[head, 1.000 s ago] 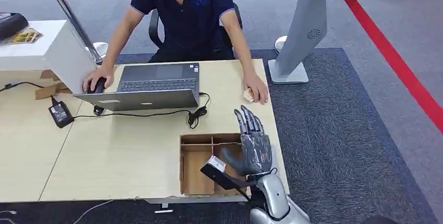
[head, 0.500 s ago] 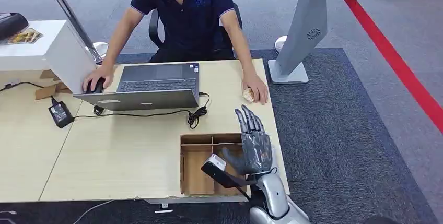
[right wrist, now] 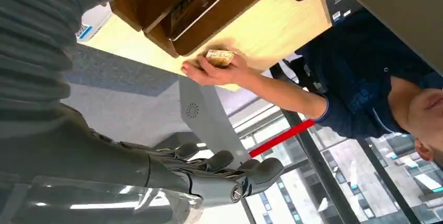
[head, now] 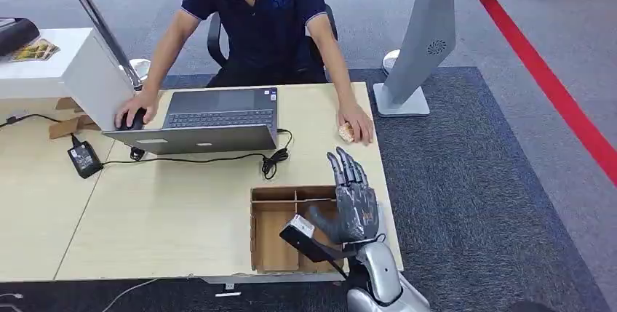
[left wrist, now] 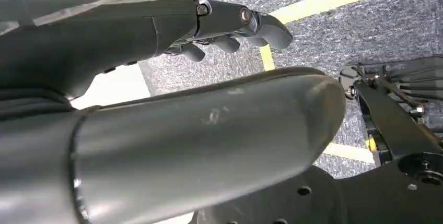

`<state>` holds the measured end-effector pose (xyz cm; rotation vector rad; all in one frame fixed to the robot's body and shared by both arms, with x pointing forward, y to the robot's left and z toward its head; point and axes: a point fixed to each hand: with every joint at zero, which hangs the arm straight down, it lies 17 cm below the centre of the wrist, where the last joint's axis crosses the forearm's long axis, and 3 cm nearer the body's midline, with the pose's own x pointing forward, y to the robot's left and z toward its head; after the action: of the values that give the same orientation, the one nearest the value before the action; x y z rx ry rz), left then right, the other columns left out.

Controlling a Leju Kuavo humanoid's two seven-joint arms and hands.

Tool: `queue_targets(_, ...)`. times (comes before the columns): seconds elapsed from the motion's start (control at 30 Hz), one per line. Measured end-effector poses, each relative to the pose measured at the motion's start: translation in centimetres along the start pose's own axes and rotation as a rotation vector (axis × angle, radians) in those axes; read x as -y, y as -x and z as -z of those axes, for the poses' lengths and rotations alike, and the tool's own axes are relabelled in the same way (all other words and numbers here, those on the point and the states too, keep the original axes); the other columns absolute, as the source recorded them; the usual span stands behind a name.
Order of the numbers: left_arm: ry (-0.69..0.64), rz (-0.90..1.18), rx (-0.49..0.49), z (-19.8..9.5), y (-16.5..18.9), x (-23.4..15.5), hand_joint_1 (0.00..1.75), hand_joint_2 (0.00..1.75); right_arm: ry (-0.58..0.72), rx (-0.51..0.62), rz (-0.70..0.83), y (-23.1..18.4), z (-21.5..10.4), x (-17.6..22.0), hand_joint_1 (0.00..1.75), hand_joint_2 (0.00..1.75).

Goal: Pass the card to the sensor for recognition and then transmit it.

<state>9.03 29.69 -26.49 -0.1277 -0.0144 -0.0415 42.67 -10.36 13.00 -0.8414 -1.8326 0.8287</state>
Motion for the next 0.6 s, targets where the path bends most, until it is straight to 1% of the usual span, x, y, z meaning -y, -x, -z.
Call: queue_targets(0.6,0.001,-0.002,0.000,0.00,-0.01,0.01,0.00,0.00,-0.021,-0.017,-0.006,0.71,-0.53,-0.77,0.00,1.75)
